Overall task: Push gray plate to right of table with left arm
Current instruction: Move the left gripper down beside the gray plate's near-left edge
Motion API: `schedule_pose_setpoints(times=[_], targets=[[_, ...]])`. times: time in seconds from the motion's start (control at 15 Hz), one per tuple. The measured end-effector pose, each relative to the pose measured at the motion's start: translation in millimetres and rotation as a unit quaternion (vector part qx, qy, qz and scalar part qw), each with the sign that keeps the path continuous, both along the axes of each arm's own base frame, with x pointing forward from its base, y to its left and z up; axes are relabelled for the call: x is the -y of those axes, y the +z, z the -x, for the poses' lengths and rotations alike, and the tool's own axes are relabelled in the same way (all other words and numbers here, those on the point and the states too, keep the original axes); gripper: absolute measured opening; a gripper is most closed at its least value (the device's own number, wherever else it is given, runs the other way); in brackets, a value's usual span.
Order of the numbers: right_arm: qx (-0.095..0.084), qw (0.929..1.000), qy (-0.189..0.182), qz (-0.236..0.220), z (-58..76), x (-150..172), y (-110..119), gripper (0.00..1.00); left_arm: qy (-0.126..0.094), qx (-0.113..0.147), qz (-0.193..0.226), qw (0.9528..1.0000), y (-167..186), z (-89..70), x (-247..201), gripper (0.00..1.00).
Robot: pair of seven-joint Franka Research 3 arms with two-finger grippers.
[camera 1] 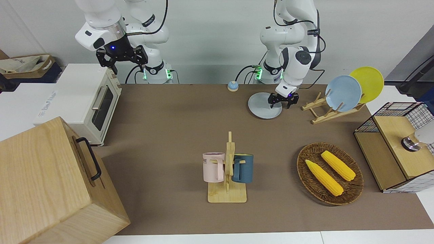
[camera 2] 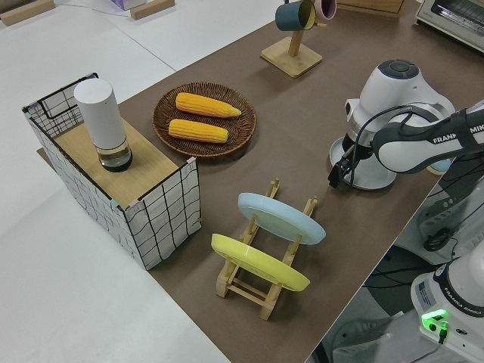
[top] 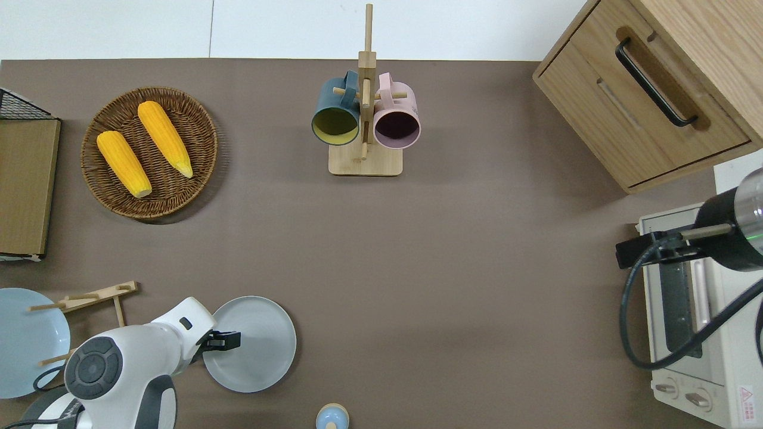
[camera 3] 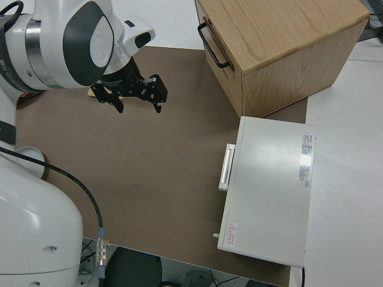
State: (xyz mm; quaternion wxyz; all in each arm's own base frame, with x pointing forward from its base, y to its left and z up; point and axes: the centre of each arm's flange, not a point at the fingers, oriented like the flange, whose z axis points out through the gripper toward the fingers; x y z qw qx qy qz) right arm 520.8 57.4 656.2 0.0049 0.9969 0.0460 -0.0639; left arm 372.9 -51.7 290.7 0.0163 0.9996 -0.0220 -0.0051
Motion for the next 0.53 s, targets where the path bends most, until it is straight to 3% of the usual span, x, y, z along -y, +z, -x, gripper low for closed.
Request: schedule_pose_setpoints(times=[0.2,0.27,0.53], targets=[[0.000,1.0000,0.000,0.000,0.0,0.0,0.0,0.99,0.000,-0.002,0.000,1.0000,-2.3,-0.1,0.0,0.95],[0.000,1.0000,0.000,0.000,0.0,0.0,0.0,0.99,0.001,-0.001,0.000,1.0000,-2.0,-0.4,-0.2,0.87],[0.000,1.0000,0.000,0.000,0.0,0.0,0.0,0.99,0.001,0.005,0.001,1.0000,2.4,-2.6,-0.3,0.40]])
